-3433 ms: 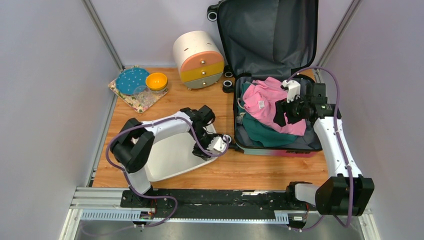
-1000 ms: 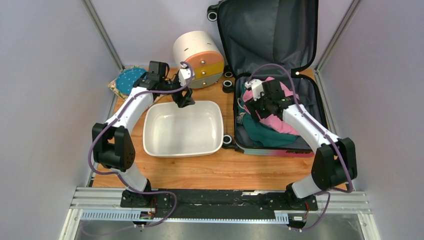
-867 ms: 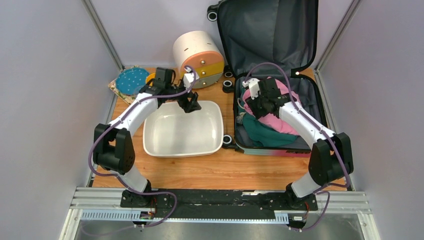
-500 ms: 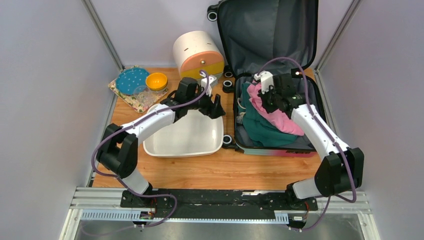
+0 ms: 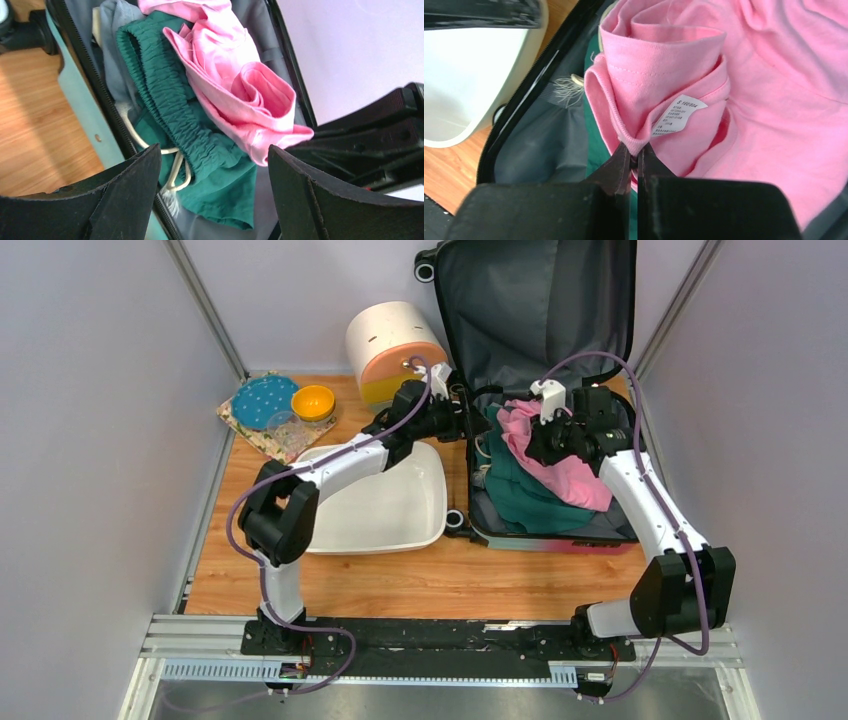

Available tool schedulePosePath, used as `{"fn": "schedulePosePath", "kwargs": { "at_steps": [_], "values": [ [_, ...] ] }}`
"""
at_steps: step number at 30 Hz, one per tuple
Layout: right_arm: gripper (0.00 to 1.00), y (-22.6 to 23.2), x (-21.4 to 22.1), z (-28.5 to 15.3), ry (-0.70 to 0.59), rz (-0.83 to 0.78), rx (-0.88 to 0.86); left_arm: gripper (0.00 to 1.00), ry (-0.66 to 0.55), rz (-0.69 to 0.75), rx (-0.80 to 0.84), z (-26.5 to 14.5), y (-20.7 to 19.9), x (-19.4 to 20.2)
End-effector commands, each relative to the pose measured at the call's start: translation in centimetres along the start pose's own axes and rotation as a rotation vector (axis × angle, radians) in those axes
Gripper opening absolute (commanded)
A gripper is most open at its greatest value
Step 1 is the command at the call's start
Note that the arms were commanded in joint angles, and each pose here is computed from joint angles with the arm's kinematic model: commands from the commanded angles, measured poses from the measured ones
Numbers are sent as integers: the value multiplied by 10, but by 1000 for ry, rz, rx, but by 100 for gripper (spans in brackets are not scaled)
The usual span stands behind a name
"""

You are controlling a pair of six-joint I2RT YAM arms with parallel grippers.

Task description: Open, take out, and arrange the luggage

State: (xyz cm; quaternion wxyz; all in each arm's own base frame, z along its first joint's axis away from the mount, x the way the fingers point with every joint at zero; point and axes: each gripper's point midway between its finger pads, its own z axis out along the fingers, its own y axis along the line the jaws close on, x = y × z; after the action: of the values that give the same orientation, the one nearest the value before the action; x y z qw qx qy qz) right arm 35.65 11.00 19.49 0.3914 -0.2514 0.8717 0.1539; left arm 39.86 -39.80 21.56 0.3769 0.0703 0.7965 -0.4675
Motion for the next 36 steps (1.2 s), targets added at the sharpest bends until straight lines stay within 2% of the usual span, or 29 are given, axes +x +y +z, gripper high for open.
{"fn": "schedulePosePath", "kwargs": {
  "at_steps": [1, 9, 16, 22, 31, 36],
  "values": [
    [0, 17, -22, -9, -95, 5, -74, 86, -58, -121, 68, 16, -26, -18],
    [0, 26, -21, -1, -92, 46, -137, 86, -52, -162, 151, 38, -40, -6],
    [0, 28, -18, 7, -76, 69, -163, 86, -88, -123, 279, 39, -65, -3],
    [0, 25, -16, 11, -74, 75, -153, 86, -63, -137, 300, 40, -75, 12],
    [0, 25, -30, 2, -124, 58, -145, 87, 26, -177, 99, 57, -28, 52],
    [0, 30, -31, 0, -131, 60, -165, 87, 45, -118, 107, 62, -34, 58]
  ]
}}
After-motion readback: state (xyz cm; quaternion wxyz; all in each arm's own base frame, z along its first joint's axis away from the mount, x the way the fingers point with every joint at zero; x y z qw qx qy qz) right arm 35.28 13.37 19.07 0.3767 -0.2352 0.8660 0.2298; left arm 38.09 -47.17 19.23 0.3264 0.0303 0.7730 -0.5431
